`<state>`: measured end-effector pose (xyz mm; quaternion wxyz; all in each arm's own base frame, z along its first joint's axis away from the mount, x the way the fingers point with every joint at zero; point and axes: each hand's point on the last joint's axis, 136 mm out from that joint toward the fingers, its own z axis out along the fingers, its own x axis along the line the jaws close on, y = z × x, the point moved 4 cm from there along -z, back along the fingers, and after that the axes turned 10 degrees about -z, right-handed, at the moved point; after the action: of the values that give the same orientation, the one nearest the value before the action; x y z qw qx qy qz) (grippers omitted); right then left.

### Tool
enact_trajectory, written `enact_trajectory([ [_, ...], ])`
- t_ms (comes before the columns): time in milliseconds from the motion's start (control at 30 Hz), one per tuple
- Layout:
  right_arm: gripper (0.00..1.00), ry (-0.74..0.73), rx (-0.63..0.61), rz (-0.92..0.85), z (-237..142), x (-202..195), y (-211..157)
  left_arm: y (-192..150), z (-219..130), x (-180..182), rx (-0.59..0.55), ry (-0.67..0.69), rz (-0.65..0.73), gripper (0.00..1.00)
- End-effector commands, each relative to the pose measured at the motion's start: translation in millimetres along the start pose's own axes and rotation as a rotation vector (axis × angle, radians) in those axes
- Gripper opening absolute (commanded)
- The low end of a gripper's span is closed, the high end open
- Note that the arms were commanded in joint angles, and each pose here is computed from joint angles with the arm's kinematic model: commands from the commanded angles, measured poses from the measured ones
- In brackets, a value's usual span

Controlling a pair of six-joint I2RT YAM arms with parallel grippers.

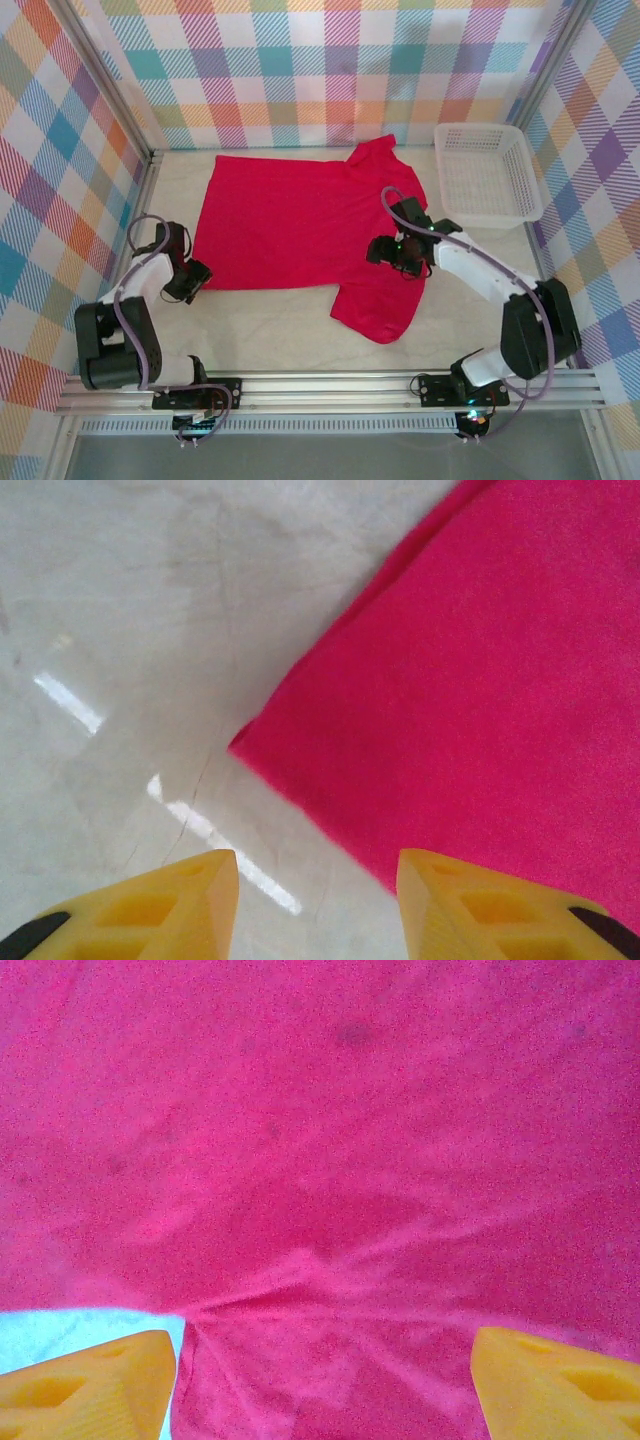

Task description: Fold the inside-out t-shirt

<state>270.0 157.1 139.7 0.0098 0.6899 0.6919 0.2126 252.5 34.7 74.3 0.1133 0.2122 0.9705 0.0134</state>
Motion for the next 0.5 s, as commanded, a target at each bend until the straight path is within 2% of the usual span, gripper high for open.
enact_trajectory([
  [0,0.77,-0.019,0.041,0.01,-8,-5,-27,17,9,-17,-0.022,-0.037,-0.028,0.47],
  [133,0.71,-0.051,0.117,0.031,-7,-17,-66,27,21,-28,-0.022,-0.029,-0.024,0.42],
  [200,0.64,-0.058,0.148,0.054,-5,-24,-84,28,28,-28,-0.017,-0.01,-0.013,0.3],
  [300,0.49,-0.043,0.186,0.091,-2,-31,-108,29,30,-25,-0.02,0.007,-0.002,0.12],
  [367,0.34,-0.03,0.213,0.108,1,-31,-123,30,25,-24,-0.037,0.005,0.0,0.02],
  [433,0.23,-0.036,0.24,0.116,4,-32,-135,31,19,-24,-0.054,-0.004,0.002,0.0],
  [467,0.21,-0.038,0.253,0.117,5,-32,-141,31,16,-25,-0.06,-0.012,0.005,0.0],
])
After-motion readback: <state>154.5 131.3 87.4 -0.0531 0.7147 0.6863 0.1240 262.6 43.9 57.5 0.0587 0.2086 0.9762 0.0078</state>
